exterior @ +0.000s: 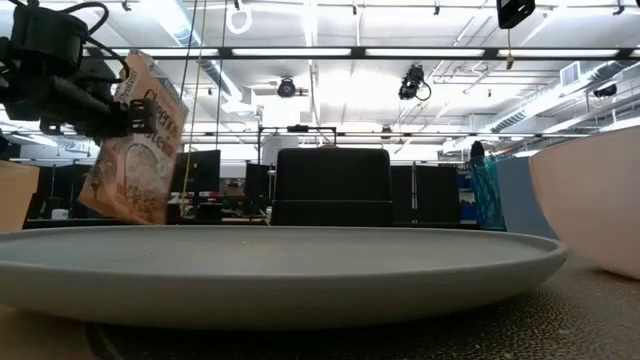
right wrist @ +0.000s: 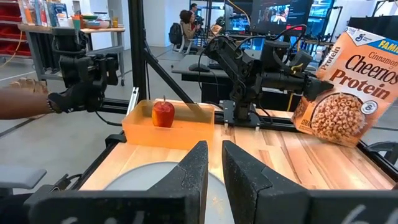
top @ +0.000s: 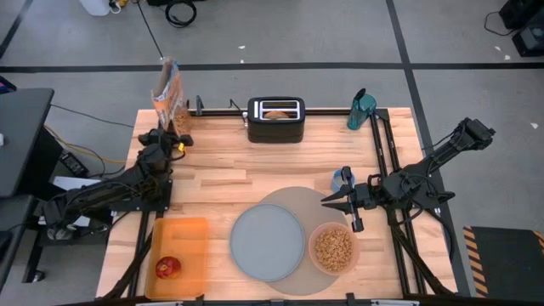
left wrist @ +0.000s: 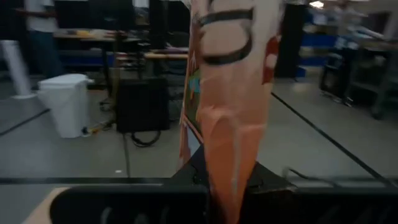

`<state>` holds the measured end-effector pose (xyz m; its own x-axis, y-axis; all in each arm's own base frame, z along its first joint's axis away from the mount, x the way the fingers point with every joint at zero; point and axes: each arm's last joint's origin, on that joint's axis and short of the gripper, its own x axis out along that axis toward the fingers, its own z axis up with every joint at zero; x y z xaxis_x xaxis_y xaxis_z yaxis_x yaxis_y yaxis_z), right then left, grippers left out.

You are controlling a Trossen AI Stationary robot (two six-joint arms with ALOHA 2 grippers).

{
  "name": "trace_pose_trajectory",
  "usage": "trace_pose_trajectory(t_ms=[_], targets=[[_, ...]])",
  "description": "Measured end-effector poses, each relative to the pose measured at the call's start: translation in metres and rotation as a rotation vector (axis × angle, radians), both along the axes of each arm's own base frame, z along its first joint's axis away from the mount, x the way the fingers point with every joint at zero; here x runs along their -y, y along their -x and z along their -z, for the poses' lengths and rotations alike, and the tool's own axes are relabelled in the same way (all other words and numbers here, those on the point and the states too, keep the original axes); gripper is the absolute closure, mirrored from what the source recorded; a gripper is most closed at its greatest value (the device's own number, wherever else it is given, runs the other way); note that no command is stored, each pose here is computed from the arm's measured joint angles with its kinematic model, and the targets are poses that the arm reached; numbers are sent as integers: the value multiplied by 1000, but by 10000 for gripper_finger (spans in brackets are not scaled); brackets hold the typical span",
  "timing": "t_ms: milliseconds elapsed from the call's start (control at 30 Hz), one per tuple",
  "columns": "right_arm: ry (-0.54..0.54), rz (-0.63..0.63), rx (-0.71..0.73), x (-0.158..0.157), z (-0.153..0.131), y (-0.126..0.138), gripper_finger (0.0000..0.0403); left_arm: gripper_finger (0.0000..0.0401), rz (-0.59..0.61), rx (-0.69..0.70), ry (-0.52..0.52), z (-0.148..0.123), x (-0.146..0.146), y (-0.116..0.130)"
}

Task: Arrange a breakfast setting
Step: Pour the cereal from the cereal box into the pink bowl

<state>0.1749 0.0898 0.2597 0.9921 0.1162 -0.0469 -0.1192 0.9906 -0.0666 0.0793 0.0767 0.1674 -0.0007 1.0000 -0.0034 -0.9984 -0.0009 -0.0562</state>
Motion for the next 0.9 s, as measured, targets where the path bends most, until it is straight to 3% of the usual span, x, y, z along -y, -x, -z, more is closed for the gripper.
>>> trace_pose_trajectory(t_ms=[300, 500, 733, 900], targets=[[3, 0, 0, 0, 0, 0, 349, 380, 24, 44, 48, 7, -4, 2], [-14, 0, -2, 0, 0, 0, 349, 356, 33, -21, 78, 11, -4, 2], [-28, 1, -2, 0, 0, 0, 349, 254, 54, -57, 97, 11, -4, 2], [-44, 2, -2, 0, 0, 0, 349, 168, 105, -36, 85, -16, -4, -2]])
